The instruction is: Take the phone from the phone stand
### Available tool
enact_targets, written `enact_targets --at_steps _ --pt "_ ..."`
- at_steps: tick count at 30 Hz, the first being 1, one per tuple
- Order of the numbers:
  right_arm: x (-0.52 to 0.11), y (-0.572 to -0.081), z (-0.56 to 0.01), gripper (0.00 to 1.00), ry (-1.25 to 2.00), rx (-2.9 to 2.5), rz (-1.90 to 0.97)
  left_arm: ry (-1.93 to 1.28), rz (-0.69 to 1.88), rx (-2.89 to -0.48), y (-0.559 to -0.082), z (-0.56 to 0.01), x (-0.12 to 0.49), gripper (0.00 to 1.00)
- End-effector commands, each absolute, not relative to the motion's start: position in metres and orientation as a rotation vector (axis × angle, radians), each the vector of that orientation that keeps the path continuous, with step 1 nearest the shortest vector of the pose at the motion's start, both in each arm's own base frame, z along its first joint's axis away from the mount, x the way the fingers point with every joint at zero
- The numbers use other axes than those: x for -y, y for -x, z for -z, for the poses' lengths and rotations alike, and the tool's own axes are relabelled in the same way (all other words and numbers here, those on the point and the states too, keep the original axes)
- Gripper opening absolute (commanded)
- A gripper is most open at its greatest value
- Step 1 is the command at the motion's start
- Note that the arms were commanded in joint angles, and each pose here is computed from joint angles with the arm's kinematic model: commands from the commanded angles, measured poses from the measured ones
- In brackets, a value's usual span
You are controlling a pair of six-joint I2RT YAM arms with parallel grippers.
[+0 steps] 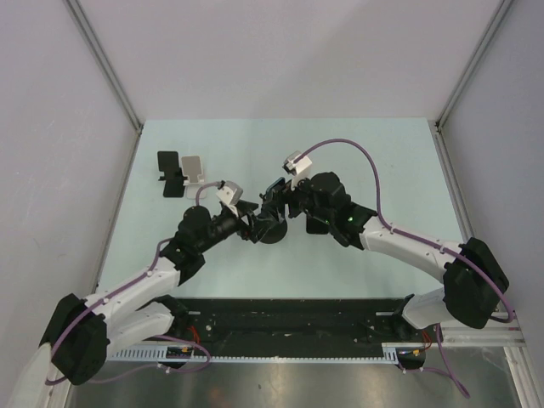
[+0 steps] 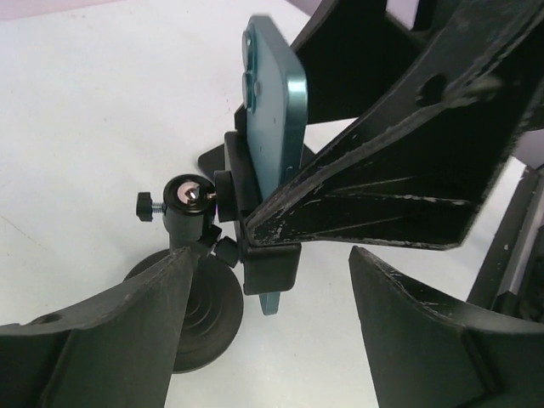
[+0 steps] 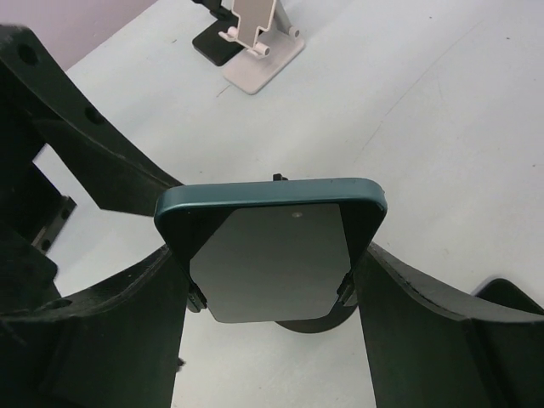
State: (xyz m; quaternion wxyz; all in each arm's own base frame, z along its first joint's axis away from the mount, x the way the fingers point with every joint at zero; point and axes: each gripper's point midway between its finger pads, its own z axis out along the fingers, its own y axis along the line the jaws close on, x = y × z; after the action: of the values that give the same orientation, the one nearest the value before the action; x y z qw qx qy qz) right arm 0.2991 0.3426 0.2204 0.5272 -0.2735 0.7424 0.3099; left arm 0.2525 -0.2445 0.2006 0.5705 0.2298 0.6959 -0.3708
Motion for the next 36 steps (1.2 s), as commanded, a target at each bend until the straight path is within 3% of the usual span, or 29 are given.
enact_targets --at_steps 1,13,16,17,20,36 --pt "-0.334 -0.306 -0.233 0.00 0.554 -1.766 -0.678 -0.486 0.787 -1.618 -0.270 -0.208 0.248 0.76" --pt "-0.339 -0.296 -0.224 0.00 0.568 -1.797 -0.664 -0.358 0.809 -1.564 -0.280 -0.226 0.250 0.50" --pt "-0.337 -0.297 -0.219 0.00 0.580 -1.810 -0.652 -0.343 0.805 -1.551 -0.279 -0.230 0.246 0.33" --pt "-0.336 -0.297 -0.219 0.00 0.582 -1.811 -0.650 -0.336 0.798 -1.552 -0.280 -0.229 0.244 0.21" --pt "-0.334 -0.297 -0.213 0.00 0.604 -1.829 -0.647 -0.332 0.802 -1.560 -0.281 -0.225 0.238 0.02" --pt "-0.316 -0.306 -0.199 0.00 0.786 -1.831 -0.756 -0.482 0.992 -1.584 -0.282 -0.217 0.210 0.00"
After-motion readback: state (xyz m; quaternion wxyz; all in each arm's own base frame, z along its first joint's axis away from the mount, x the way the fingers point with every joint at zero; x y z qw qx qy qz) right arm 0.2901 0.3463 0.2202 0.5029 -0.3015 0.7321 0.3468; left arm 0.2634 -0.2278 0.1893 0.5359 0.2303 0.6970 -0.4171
